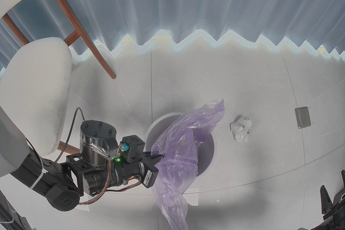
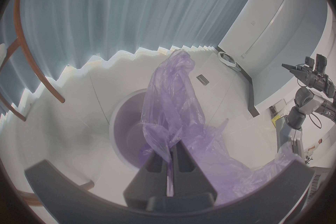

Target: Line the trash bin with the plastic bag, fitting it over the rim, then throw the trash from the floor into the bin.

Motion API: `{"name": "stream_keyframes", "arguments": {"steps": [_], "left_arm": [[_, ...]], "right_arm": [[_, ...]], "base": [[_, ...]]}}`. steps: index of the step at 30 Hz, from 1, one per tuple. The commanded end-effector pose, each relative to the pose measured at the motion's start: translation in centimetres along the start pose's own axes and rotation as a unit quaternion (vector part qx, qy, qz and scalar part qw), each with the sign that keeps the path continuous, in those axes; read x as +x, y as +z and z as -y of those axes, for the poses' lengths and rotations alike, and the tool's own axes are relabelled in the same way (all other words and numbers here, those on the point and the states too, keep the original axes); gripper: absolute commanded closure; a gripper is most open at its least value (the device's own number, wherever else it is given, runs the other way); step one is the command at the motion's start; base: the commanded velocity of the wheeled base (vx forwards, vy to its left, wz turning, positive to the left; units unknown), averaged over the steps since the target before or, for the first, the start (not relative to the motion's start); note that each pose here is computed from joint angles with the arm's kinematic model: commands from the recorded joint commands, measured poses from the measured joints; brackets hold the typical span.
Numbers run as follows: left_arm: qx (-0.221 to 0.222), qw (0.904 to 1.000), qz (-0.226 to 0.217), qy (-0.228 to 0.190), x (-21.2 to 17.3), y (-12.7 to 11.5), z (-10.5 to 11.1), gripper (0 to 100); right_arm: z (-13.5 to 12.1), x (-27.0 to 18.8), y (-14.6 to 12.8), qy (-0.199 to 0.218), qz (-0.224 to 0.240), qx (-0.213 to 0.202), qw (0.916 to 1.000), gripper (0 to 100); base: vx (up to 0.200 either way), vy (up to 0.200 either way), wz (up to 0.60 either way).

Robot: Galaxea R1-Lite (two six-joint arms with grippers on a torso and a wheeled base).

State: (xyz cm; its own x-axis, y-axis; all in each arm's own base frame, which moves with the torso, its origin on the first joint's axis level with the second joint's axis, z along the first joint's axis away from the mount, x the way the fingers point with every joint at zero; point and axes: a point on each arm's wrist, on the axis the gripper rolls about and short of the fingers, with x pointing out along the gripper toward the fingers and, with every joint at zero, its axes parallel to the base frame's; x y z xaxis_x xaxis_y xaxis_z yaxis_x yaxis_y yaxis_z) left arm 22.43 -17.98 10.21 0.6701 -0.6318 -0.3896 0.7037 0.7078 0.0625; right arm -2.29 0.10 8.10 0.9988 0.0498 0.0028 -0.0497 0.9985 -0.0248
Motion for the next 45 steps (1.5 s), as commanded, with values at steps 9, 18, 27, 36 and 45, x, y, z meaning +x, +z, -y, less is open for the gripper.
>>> {"name": "stream_keyframes", "arguments": {"steps": [9, 18, 27, 36, 45], "left_arm": [[0.010, 0.9994, 0.030, -0.012, -0.4, 1.2, 0.5, 100], [0.010, 0.9989, 0.045, -0.013, 1.1, 2.0, 0.4, 100], [0.020, 0.9984, 0.038, -0.037, 1.8, 1.7, 2.0, 100], [0.021, 0.9983, 0.037, -0.039, 1.8, 1.7, 2.1, 100], [0.028, 0.9979, 0.039, -0.043, 1.4, 1.8, 2.5, 100]], "right_arm": [[0.0, 0.0, -0.5, 0.003, 0.002, -0.011, 0.9999, 0], [0.0, 0.0, -0.5, 0.004, 0.002, -0.031, 0.9995, 0], [0.0, -0.1, 1.0, -0.003, 0.074, 0.000, 0.9973, 0], [0.0, -0.2, 1.3, -0.001, 0.089, 0.000, 0.9960, 0], [-0.1, -0.4, 1.8, 0.027, 0.079, 0.000, 0.9965, 0]], "base": [[0.000, 0.000, 0.00], [0.000, 0.000, 0.00], [0.000, 0.000, 0.00], [0.000, 0.000, 0.00], [0.000, 0.000, 0.00]]}}
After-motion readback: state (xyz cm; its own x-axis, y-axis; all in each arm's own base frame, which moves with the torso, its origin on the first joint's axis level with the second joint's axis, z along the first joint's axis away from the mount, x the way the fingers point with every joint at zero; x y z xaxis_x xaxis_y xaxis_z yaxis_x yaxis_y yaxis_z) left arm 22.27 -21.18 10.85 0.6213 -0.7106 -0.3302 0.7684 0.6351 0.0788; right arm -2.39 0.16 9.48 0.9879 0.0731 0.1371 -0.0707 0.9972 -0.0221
